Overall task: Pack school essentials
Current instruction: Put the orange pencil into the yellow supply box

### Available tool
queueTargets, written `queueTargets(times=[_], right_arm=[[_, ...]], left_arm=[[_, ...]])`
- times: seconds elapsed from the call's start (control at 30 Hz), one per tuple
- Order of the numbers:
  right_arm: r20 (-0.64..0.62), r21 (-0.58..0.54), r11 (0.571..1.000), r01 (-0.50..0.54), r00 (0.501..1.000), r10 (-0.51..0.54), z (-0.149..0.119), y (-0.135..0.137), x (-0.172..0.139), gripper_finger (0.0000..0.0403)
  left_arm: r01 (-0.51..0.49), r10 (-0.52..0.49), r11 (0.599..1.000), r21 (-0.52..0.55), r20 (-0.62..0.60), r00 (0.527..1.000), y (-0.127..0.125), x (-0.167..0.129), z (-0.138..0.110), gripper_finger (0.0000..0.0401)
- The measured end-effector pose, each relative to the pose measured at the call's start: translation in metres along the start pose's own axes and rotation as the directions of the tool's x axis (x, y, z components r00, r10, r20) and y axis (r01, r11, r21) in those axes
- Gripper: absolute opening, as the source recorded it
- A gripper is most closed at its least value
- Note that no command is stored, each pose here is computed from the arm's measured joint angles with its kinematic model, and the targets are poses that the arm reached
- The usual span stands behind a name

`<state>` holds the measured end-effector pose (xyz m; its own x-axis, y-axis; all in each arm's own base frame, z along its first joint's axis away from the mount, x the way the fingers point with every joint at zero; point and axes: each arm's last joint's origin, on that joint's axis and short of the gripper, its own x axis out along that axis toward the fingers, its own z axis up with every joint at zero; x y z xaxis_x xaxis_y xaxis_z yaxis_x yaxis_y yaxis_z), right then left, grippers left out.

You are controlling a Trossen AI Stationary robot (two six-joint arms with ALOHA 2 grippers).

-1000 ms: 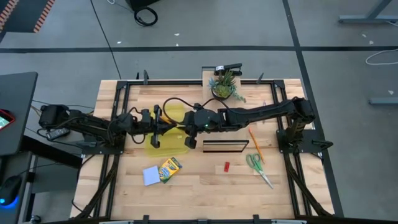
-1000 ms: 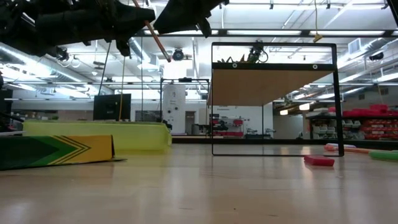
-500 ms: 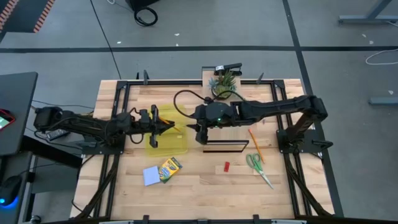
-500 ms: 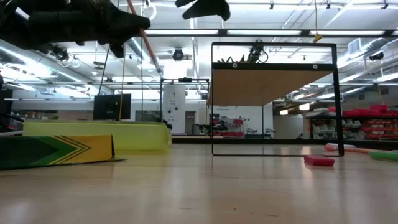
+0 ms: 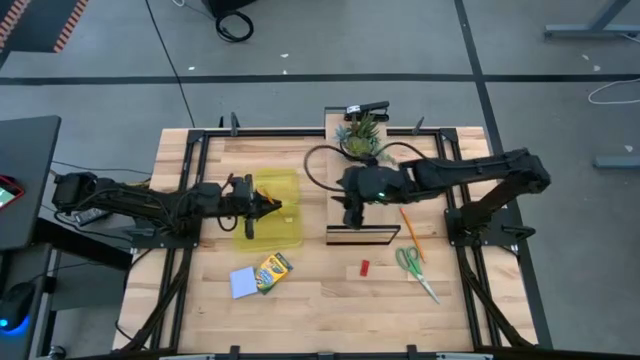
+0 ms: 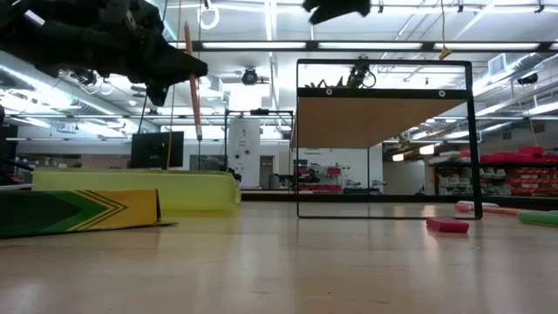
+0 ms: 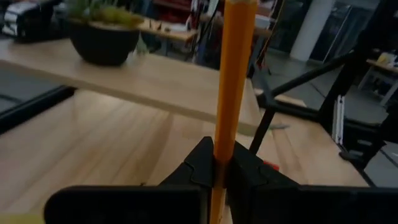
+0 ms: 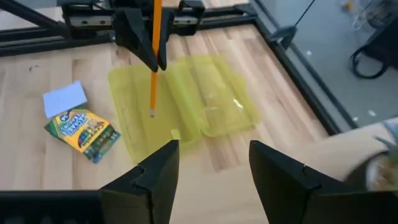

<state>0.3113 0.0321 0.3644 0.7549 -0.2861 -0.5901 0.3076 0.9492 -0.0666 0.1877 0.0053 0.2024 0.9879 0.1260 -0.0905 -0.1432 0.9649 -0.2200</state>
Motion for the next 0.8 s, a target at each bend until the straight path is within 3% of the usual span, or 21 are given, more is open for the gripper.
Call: queueTargets(times=[0.23,0.57,0.8], right_arm=[[0.086,0.007,1.0,0.012,0.996,-0.013,-0.022,-0.011,-0.038,0.02],[0.245,0.028,0.999,-0.028,0.969,0.02,-0.052,-0.031,-0.067,0.0187],[0.287,0.037,0.999,-0.005,0.958,-0.006,-0.07,-0.04,-0.075,0.0186]], left_arm=[[-0.082,0.083,0.997,0.013,-0.165,0.983,-0.003,0.007,0.014,0.0029],[-0.14,0.132,0.99,-0.001,-0.342,0.93,-0.008,0.007,0.037,0.003],[-0.194,0.172,0.981,0.003,-0.477,0.862,-0.011,0.008,0.048,0.0026]])
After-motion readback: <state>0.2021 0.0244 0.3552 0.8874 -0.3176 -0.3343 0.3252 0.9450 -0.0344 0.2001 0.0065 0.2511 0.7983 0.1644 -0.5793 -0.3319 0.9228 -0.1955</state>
